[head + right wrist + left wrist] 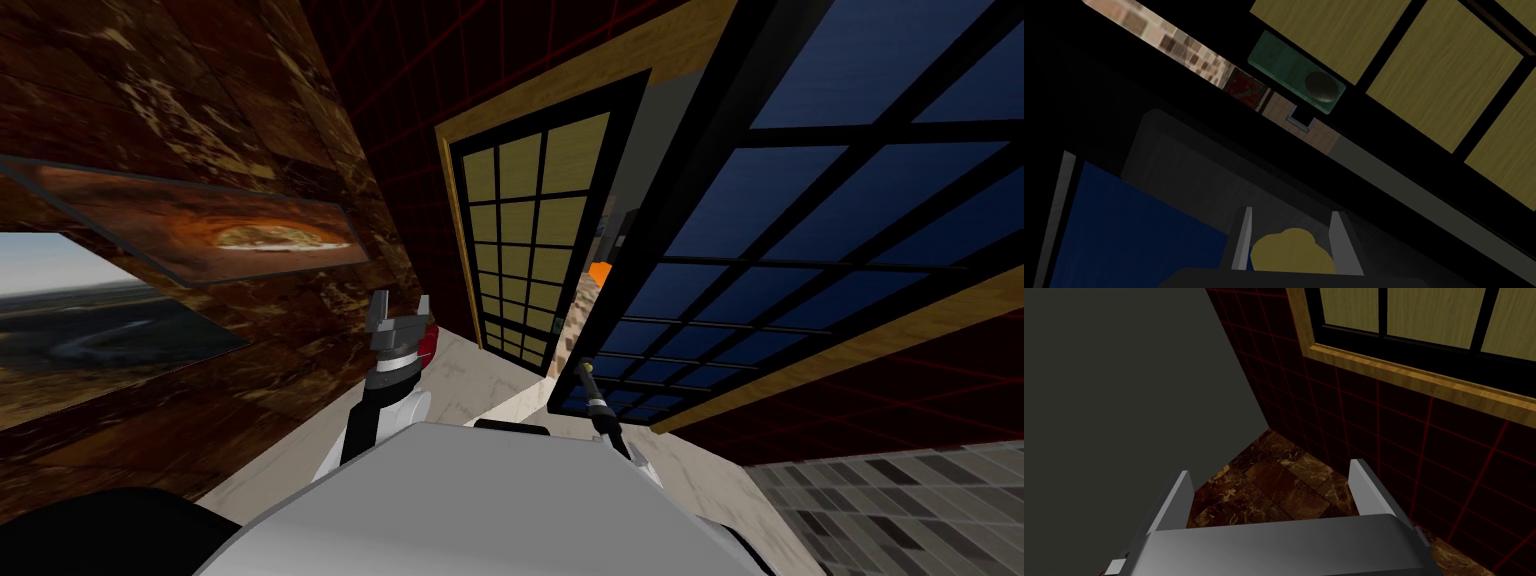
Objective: Pull the door open
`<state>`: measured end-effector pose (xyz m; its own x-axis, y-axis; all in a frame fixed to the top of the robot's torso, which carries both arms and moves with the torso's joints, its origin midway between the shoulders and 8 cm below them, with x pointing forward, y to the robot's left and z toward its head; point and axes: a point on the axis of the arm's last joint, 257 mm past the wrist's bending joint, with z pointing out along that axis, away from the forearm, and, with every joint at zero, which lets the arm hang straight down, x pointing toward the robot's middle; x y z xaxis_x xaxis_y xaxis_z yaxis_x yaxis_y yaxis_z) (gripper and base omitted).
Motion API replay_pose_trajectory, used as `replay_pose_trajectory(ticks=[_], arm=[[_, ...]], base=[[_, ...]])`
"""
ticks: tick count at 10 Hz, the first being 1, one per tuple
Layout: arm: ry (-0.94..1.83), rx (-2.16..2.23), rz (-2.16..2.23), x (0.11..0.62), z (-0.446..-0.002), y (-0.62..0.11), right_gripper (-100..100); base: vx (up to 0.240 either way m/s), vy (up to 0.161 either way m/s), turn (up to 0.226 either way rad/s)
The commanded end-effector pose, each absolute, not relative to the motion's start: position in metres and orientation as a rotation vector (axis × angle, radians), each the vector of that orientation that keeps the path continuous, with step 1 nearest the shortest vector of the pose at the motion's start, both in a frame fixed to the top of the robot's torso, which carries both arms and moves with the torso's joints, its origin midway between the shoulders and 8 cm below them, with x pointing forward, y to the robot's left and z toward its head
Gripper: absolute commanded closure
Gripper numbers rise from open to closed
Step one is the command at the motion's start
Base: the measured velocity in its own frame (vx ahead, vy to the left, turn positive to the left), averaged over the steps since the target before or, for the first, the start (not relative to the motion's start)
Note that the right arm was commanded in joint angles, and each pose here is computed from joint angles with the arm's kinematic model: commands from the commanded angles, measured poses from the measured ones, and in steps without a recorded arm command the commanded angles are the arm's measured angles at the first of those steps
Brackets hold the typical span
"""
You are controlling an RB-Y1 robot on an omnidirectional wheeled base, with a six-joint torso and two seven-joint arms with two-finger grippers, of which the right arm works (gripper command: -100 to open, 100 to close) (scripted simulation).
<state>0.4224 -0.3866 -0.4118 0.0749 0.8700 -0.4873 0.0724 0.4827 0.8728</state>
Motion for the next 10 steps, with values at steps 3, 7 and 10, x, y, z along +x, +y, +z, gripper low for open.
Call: replay_pose_trajectory(ticks=[3,7,10], arm=[[1.311,0.976,0.792,0.4225,-0.4034,-0.4025,100],[1.291,1.019,0.823,0.4211,-0.4056,-0.4034,100],[1.287,1.013,0.827,0.4229,-0.4029,-0.4030,100]], base=[[-0.040,-0.023,0.074],[-0.020,-0.008,0.020],[0.001,0.002,-0.006]])
